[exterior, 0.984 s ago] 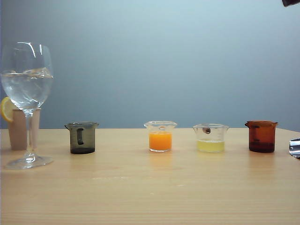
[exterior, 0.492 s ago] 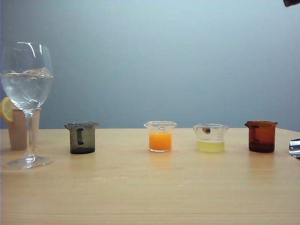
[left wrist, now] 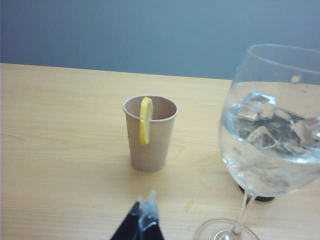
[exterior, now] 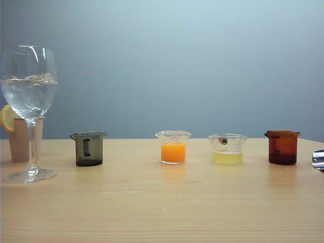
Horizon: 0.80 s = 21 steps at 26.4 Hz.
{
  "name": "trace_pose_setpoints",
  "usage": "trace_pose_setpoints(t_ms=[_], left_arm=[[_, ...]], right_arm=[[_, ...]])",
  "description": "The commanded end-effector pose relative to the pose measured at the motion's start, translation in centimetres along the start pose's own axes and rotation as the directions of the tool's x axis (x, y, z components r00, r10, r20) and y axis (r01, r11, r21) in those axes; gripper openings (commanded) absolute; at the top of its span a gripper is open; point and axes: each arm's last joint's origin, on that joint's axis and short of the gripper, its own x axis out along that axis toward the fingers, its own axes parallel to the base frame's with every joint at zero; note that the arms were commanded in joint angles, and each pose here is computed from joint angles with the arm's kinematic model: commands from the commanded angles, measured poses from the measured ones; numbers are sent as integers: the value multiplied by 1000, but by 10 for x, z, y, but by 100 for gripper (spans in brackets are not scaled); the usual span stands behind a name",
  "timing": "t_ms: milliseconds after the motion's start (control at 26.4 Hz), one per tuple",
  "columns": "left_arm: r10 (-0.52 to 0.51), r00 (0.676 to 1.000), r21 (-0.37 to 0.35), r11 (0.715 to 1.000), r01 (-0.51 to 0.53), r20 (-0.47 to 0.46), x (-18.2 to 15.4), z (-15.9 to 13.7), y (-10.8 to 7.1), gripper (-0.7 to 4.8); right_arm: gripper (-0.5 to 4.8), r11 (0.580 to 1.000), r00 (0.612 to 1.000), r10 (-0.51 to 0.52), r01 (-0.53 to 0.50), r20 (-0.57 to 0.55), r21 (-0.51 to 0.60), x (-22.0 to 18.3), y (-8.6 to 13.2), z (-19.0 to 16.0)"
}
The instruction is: Pick up the first measuring cup from the left, pour the coconut rum inside into the goblet, and finally put the measuring cup back in its original place.
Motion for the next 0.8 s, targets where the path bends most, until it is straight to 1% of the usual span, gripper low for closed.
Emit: trace_pose_setpoints(t_ms=[38,151,303,492,568,795], left_arm=[[2,1000,4,1000,-2,8,0,1,0,-2],[2,1000,4,1000,-2,8,0,1,0,-2],[2,1000,4,1000,-2,8,0,1,0,-2],[1,1000,4,1000,-1,8,0,1,0,-2],[2,1000,4,1000,-2,8,0,1,0,-2],[1,1000,4,1000,-1,8,0,1,0,-2]], right_arm=[[0,998,998,-57,57,8,17,-1,-6,-14],[0,993,993,-115,115,2,15,-2,-10,-22],[0,988,987,-155,154,39,18,-3,-12,-29],[0,981,983,-161,149,90,125,-2,-12,-32],[0,975,984,-159,145,79,166,-2,-11,-33],[0,977,989,-141,132,46,165,-2,-11,-36]])
